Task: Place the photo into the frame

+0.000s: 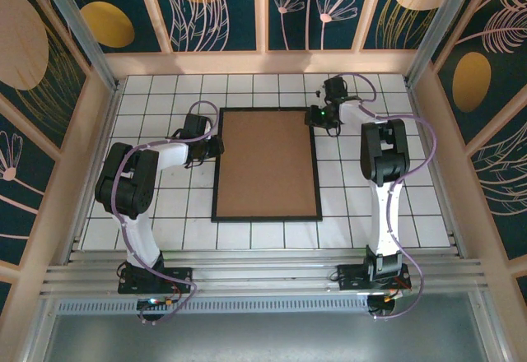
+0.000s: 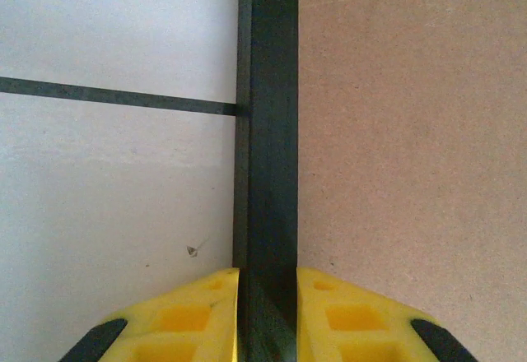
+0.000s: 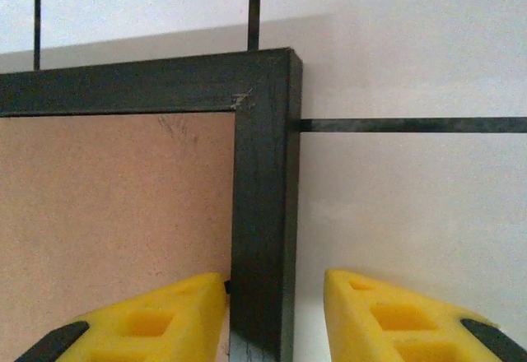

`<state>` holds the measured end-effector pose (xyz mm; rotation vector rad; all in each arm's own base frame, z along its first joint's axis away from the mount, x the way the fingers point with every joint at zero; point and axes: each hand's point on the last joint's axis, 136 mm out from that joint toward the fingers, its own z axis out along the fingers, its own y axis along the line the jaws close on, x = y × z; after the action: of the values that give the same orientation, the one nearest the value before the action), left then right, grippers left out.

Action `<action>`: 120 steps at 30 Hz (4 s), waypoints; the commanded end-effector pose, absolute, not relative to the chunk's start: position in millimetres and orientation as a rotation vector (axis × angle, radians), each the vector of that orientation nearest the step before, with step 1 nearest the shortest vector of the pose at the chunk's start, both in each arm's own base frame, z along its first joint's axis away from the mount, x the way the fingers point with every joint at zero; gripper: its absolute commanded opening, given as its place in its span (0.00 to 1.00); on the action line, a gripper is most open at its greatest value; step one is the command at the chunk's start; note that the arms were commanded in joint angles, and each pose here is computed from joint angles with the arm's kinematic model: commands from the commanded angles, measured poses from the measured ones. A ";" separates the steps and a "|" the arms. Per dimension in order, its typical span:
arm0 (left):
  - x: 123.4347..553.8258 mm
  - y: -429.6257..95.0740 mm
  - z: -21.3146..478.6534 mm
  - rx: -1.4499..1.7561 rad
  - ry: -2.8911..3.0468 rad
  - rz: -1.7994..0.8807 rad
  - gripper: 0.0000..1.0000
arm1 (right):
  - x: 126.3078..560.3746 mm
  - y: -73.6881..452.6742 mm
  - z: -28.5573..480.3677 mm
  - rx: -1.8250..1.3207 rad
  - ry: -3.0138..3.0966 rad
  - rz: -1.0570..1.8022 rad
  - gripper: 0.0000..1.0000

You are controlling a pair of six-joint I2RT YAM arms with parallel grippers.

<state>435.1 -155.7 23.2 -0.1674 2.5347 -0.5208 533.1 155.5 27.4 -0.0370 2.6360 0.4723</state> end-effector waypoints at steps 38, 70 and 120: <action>425.9 -152.9 15.0 -0.143 2.586 -0.482 0.22 | 455.6 135.7 58.0 -0.057 2.693 0.672 0.44; 425.4 -155.8 12.8 -0.138 2.591 -0.499 0.23 | 430.9 161.3 10.3 -0.117 2.814 0.679 0.36; 425.6 -157.1 13.8 -0.130 2.592 -0.492 0.23 | 308.9 135.0 35.3 -0.006 2.882 0.636 0.37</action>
<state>435.7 -151.8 23.4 -0.1681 2.5361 -0.4888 313.6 128.8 28.3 0.0177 2.8917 0.5902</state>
